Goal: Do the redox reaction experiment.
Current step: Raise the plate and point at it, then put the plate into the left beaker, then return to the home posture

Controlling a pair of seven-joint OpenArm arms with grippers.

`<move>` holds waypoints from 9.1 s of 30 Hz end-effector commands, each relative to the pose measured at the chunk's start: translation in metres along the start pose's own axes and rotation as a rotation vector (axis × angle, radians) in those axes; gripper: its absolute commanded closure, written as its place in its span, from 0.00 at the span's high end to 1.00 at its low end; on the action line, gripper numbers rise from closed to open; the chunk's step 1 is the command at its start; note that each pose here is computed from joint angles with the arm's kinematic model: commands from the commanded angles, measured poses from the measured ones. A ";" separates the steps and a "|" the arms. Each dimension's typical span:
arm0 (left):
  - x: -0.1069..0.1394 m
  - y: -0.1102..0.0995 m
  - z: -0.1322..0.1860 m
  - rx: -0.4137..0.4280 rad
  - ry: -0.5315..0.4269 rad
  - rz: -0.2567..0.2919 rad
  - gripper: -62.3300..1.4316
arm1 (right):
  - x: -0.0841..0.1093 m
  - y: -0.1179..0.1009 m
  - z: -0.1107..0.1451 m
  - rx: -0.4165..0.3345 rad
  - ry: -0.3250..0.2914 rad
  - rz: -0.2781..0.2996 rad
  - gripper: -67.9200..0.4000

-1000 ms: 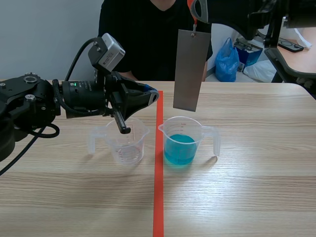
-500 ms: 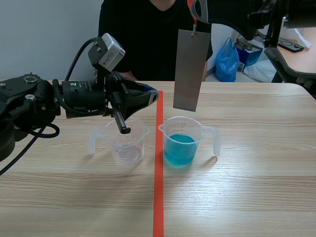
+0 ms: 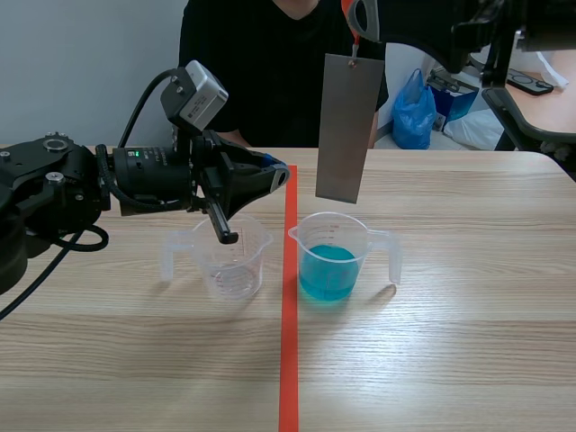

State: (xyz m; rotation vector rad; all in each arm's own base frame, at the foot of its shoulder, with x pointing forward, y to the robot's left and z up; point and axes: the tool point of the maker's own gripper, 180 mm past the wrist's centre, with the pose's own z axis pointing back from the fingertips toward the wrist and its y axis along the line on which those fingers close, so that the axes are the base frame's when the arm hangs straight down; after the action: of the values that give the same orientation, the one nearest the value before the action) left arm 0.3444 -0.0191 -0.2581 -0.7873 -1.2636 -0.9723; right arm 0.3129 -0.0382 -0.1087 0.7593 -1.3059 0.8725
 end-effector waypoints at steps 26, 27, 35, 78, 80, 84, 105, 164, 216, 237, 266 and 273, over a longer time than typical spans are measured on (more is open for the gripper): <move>-0.018 0.005 0.026 0.023 0.054 -0.011 0.09 | 0.014 0.003 0.001 0.012 -0.036 0.025 0.03; -0.021 0.007 0.032 0.030 0.064 -0.012 0.09 | 0.014 0.003 0.001 0.012 -0.036 0.025 0.03; -0.042 0.047 0.134 0.214 0.117 0.028 0.09 | 0.014 0.003 0.001 0.012 -0.036 0.025 0.03; -0.167 -0.215 0.359 0.668 0.685 -0.192 0.09 | 0.021 0.003 -0.001 0.015 -0.054 0.038 0.03; -0.168 -0.214 0.359 0.670 0.683 -0.193 0.09 | 0.022 0.004 -0.003 0.021 -0.059 0.037 0.03; -0.167 -0.215 0.359 0.669 0.683 -0.193 0.09 | 0.021 0.008 -0.012 0.032 -0.047 0.052 0.03; -0.169 -0.223 0.348 0.639 0.662 -0.170 0.09 | 0.024 0.050 -0.083 0.122 -0.061 0.092 0.03; -0.177 -0.244 0.324 0.490 0.633 -0.128 0.09 | -0.096 0.020 -0.153 0.062 0.037 0.007 0.03; -0.180 -0.244 0.327 0.492 0.655 -0.122 0.09 | -0.081 0.103 -0.147 0.305 -0.056 -0.039 1.00; -0.112 -0.220 0.312 0.458 0.438 -0.208 0.72 | -0.086 0.103 0.009 0.005 0.010 0.004 1.00; -0.038 -0.164 0.312 0.793 0.082 0.025 1.00 | -0.088 0.119 0.066 -0.134 0.176 -0.031 1.00; -0.025 -0.149 0.304 0.833 -0.016 -0.026 1.00 | -0.094 0.120 0.067 -0.134 0.208 -0.033 1.00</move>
State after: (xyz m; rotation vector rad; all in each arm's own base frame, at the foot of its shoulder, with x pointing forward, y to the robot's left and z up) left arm 0.0846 0.2014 -0.2485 -0.1164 -1.4967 -0.3833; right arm 0.1687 -0.0496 -0.1997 0.5657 -1.1302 0.8003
